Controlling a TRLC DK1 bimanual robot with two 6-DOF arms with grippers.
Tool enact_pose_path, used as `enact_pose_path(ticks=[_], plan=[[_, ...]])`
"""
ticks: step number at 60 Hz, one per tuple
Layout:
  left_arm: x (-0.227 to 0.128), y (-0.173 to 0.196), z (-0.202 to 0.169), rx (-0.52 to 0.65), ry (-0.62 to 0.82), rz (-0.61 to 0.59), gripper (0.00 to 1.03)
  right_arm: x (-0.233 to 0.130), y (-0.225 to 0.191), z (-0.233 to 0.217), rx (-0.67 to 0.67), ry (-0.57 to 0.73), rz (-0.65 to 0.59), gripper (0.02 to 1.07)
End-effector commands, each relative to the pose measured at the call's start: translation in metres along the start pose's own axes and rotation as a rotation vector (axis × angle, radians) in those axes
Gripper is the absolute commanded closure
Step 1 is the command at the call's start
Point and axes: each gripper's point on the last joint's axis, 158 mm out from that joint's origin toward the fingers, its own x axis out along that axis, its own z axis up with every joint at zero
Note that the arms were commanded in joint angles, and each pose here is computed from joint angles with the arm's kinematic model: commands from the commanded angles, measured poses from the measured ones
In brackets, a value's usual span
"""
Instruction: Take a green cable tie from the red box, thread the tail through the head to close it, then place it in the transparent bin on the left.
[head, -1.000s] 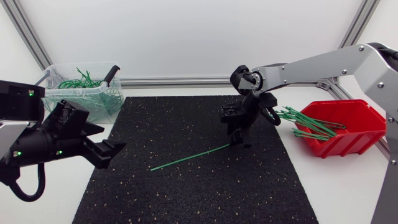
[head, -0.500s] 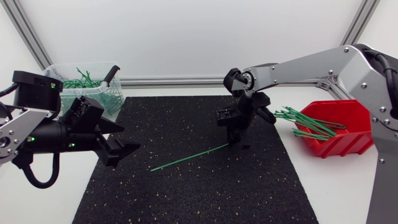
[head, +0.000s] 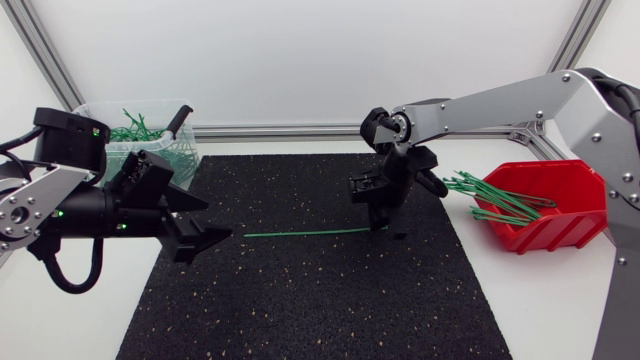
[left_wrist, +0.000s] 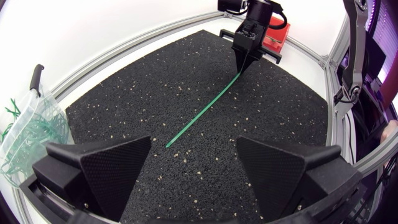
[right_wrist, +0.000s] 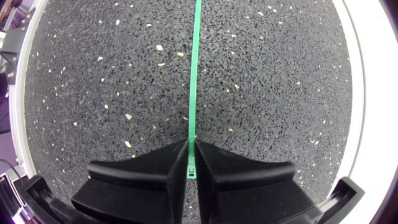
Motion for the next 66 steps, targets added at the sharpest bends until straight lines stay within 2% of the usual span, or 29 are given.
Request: enact_pose_path(ticks=[1,29,47,56,66], plan=[[-0.001,-0.003,0.014,0.032,-0.017,-0.033,0.08,-0.019,0.005,0.004,-0.055,-0.007,-0.051,0.96],[-0.003,-0.027,0.031,0.009,-0.041,-0.182,0.12,-0.096,0.026,0.038,-0.239,-0.016,-0.397,0.95],[-0.018,-0.060,0.047,0.085,-0.048,-0.325,0.12,-0.135,0.056,0.069,-0.356,-0.006,-0.528,0.94],[-0.021,-0.070,0.052,0.097,0.001,-0.402,0.11,-0.148,0.066,0.083,-0.414,0.005,-0.589,0.94],[-0.023,-0.071,0.064,0.121,-0.019,-0.421,0.11,-0.159,0.075,0.096,-0.465,0.007,-0.634,0.94]])
